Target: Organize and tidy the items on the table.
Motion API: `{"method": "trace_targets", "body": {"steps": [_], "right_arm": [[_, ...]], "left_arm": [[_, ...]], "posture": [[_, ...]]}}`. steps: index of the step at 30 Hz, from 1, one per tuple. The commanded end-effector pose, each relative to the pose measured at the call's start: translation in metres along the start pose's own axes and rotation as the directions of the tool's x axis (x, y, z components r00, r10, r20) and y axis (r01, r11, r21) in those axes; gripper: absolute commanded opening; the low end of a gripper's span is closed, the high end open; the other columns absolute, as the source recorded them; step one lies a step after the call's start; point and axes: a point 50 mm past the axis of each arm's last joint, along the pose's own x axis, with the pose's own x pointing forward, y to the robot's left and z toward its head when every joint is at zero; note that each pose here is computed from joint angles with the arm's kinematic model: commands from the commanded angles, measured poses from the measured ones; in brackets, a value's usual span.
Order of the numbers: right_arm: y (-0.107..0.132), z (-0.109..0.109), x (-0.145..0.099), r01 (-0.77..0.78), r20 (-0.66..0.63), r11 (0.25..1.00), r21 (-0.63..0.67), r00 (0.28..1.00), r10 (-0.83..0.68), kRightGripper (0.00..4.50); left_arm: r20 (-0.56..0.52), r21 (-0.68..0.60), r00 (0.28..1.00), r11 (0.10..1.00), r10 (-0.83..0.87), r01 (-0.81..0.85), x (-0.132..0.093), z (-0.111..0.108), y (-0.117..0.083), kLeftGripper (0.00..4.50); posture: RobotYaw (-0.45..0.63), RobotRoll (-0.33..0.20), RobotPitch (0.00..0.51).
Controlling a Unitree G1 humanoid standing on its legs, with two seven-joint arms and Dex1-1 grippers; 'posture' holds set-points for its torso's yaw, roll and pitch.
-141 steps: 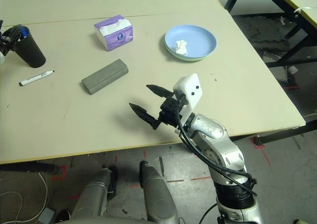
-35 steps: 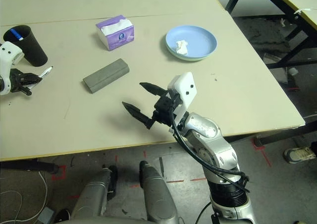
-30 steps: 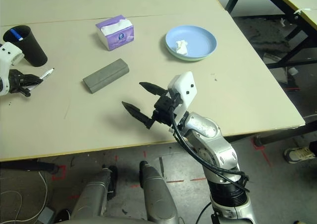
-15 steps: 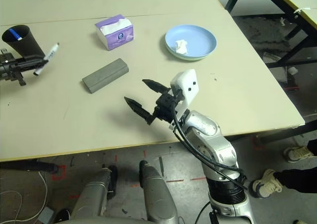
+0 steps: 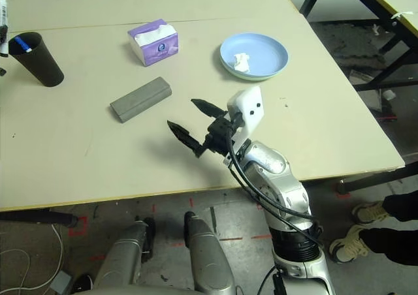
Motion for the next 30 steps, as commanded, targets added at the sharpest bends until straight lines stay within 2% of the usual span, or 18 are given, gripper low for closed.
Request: {"method": "trace_targets", "body": {"steps": [1, 6, 14, 30], "right_arm": [[0.007, -0.003, 0.001, -0.036, -0.002, 0.999, 0.01, 0.999, 0.036, 4.5], [0.008, -0.003, 0.0, -0.042, -0.006, 0.999, 0.006, 0.999, 0.042, 4.5], [0.012, -0.004, -0.003, -0.044, -0.016, 0.999, 0.012, 0.999, 0.045, 4.5], [0.017, -0.003, -0.01, -0.037, -0.039, 0.999, 0.03, 0.998, 0.039, 4.5]], "left_arm": [[0.031, 0.039, 0.997, 0.997, 0.07, -0.071, 0.005, 0.007, 0.004, 0.29], [0.026, 0.088, 0.992, 0.988, 0.124, -0.126, 0.016, 0.01, 0.004, 0.29], [-0.023, 0.094, 0.985, 0.982, 0.169, -0.166, 0.03, 0.003, -0.003, 0.29], [-0.104, 0.107, 0.976, 0.978, 0.19, -0.179, 0.032, -0.014, -0.009, 0.29]], "posture": [[-0.11, 0.0, 0.289], [-0.12, 0.0, 0.294], [-0.15, 0.0, 0.309], [-0.16, 0.0, 0.339]]}}
